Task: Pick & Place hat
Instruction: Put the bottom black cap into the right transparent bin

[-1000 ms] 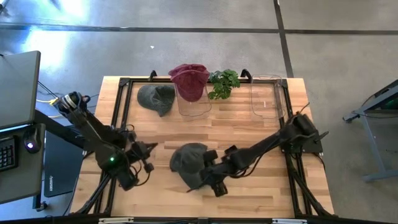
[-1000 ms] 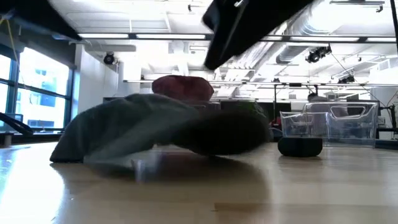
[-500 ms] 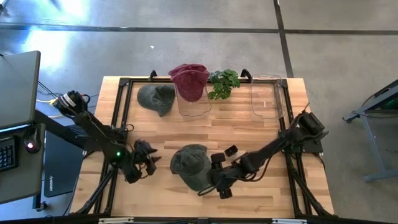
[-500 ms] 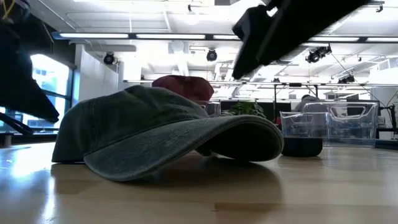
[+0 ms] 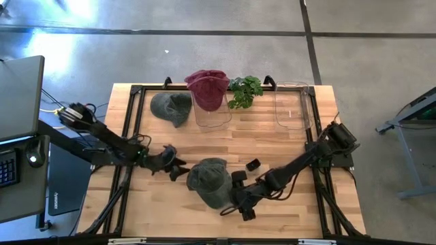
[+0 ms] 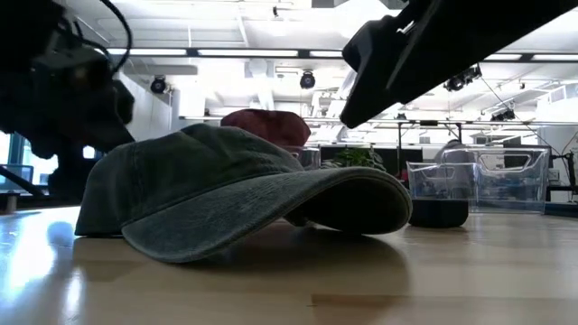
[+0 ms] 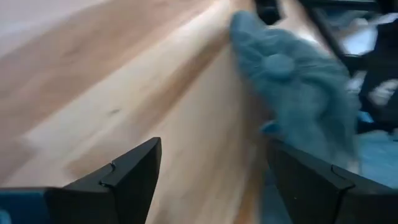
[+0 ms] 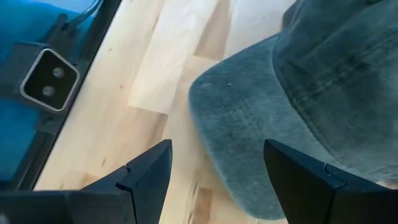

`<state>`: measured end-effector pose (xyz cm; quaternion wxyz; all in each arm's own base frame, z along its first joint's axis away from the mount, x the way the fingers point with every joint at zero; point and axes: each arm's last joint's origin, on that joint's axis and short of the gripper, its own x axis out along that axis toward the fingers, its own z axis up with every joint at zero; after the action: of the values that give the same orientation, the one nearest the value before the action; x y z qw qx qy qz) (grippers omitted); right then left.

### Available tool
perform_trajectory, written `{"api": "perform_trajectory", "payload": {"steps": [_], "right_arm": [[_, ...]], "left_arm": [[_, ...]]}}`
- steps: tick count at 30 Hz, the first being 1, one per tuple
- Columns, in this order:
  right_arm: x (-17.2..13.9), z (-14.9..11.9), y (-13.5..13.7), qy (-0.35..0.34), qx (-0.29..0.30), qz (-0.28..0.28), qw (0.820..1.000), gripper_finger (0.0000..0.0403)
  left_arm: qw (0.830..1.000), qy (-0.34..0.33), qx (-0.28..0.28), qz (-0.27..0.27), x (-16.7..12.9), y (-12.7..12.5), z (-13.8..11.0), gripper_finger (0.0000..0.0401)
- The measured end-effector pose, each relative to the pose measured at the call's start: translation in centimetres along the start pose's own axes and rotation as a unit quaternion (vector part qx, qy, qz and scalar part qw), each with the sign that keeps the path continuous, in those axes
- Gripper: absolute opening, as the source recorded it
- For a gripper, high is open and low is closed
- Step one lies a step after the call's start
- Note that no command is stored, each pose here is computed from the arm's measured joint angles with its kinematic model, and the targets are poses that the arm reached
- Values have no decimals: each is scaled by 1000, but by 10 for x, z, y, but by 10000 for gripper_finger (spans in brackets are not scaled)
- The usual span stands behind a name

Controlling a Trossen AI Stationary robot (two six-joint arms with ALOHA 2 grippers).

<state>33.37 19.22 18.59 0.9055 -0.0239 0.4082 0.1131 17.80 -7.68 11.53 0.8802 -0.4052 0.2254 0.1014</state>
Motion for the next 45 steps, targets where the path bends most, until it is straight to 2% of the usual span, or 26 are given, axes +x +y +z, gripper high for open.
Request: {"api": "perform_trajectory", "payload": {"steps": [5, 12, 17, 20, 23, 28, 34, 39, 45], "right_arm": [[-1, 0, 7, -7, -7, 9, 1000, 249], [-18, 5, 19, -28, -15, 31, 999, 249], [-40, 10, 16, -49, 3, -20, 999, 249], [-50, 17, -6, -46, 24, -33, 998, 249], [-57, 30, -45, -49, 53, -12, 997, 249], [-43, 34, -120, -20, 112, 119, 986, 252], [-13, 16, -191, -9, 158, 199, 967, 283], [18, 3, -213, -21, 174, 272, 946, 308], [45, -6, -209, -24, 159, 296, 942, 314]], "left_arm": [[995, -7, 5, -103, 11, -13, 14, 270], [990, 32, 33, -133, 46, -30, 26, 243], [976, 73, 83, -189, 61, -49, 40, 230], [975, 101, 101, -170, 66, -48, 43, 228], [975, 98, 117, -164, 65, -52, 47, 227], [972, 94, 135, -168, 65, -53, 47, 227], [970, 88, 147, -172, 65, -54, 47, 227], [968, 88, 159, -171, 65, -54, 47, 227], [966, 139, 161, -147, 60, -49, 43, 227]]}}
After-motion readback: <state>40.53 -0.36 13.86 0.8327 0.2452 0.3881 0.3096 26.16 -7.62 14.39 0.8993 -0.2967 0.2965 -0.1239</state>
